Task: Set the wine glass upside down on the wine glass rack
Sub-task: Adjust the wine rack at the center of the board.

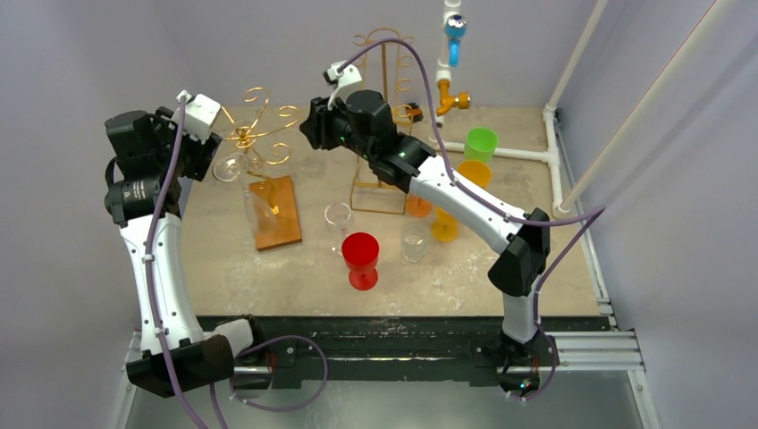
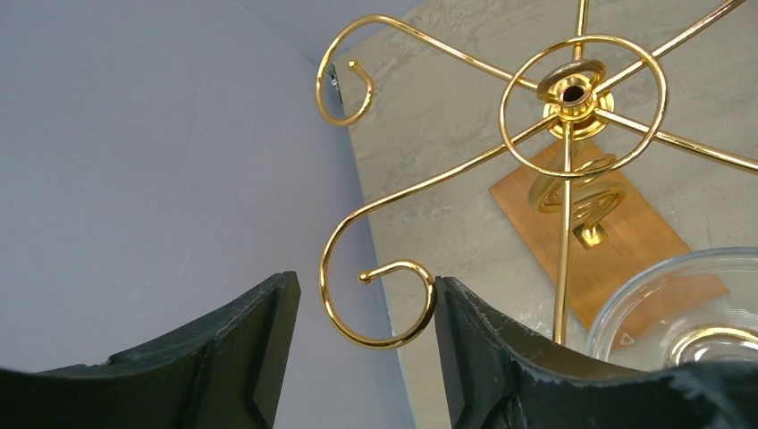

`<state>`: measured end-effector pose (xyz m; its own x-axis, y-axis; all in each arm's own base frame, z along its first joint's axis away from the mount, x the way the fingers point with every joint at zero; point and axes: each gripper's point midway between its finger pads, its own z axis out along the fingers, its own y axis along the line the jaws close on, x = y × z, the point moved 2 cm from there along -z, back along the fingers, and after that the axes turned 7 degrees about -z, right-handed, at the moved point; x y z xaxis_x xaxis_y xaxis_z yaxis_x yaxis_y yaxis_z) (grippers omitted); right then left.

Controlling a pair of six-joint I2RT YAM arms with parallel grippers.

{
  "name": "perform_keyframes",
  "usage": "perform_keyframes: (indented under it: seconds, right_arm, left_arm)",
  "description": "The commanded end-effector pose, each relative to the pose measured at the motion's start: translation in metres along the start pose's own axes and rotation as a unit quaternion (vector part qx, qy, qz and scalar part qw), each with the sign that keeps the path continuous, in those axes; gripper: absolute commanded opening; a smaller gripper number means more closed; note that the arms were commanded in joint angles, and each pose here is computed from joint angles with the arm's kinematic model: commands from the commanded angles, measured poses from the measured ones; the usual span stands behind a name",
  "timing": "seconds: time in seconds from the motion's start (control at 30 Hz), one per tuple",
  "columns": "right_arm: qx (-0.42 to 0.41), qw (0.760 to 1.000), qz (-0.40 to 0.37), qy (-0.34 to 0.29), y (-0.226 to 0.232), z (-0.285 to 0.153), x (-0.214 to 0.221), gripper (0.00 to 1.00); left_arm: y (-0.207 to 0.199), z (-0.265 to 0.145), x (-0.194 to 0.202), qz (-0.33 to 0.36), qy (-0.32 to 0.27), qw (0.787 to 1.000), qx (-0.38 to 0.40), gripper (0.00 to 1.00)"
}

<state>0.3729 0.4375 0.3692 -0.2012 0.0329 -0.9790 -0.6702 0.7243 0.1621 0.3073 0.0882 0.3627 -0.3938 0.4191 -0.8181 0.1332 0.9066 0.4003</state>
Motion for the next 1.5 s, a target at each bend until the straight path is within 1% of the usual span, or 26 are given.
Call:
perform_keyframes:
  seconds: [0.0, 0.17, 0.33, 0.47, 0.57, 0.73, 0.9, 1.0, 1.2, 1.23, 1.27, 1.33, 1.47]
  right_arm:
    - [-0.003, 0.999, 0.013, -0.051, 0.004, -0.016, -0.046, 0.44]
    - [-0.015, 0.999, 0.011, -0.051, 0.01, -0.009, -0.052, 0.53]
    - [-0.022, 0.998, 0.007, -0.054, 0.014, 0.003, -0.062, 0.64]
    - [-0.029, 0.998, 0.008, -0.055, 0.015, 0.015, -0.06, 0.68]
    - [-0.036, 0.998, 0.013, -0.054, 0.016, 0.022, -0.057, 0.69]
    - [-0.042, 0.997, 0.026, -0.056, 0.01, 0.03, -0.051, 0.69]
    - [-0.05, 0.996, 0.038, -0.058, 0.005, 0.038, -0.048, 0.66]
    - [-0.059, 0.996, 0.04, -0.06, 0.006, 0.039, -0.048, 0.61]
    - [-0.072, 0.995, 0.044, -0.061, 0.01, 0.037, -0.044, 0.51]
    - [-0.073, 0.995, 0.044, -0.06, 0.009, 0.037, -0.043, 0.5]
    - [-0.074, 0.994, 0.043, -0.06, 0.01, 0.036, -0.042, 0.49]
    - [-0.078, 0.994, 0.041, -0.06, 0.011, 0.035, -0.042, 0.47]
    - [-0.082, 0.994, 0.038, -0.063, 0.012, 0.033, -0.041, 0.46]
  left_arm:
    - [0.013, -0.017, -0.027, 0.017, -0.043, 0.999, -0.021, 0.62]
    - [0.018, -0.023, -0.026, 0.025, -0.03, 0.999, -0.036, 0.65]
    - [0.037, -0.036, -0.031, 0.041, -0.02, 0.995, -0.087, 0.66]
    - [0.051, -0.051, -0.045, 0.04, -0.023, 0.992, -0.118, 0.69]
    - [0.052, -0.061, -0.058, 0.025, -0.038, 0.992, -0.115, 0.74]
    - [0.039, -0.065, -0.063, 0.005, -0.04, 0.996, -0.076, 0.75]
    - [0.038, -0.049, -0.037, -0.012, 0.01, 0.997, -0.077, 0.73]
    - [0.04, -0.03, -0.017, -0.026, 0.053, 0.996, -0.074, 0.69]
    - [0.059, 0.0, 0.024, -0.083, 0.122, 0.989, -0.027, 0.55]
    - [0.059, 0.002, 0.026, -0.085, 0.126, 0.988, -0.02, 0.52]
    - [0.058, 0.004, 0.026, -0.087, 0.126, 0.988, -0.014, 0.51]
    - [0.054, 0.005, 0.023, -0.096, 0.121, 0.988, 0.003, 0.5]
    - [0.046, 0.004, 0.016, -0.126, 0.122, 0.984, 0.032, 0.5]
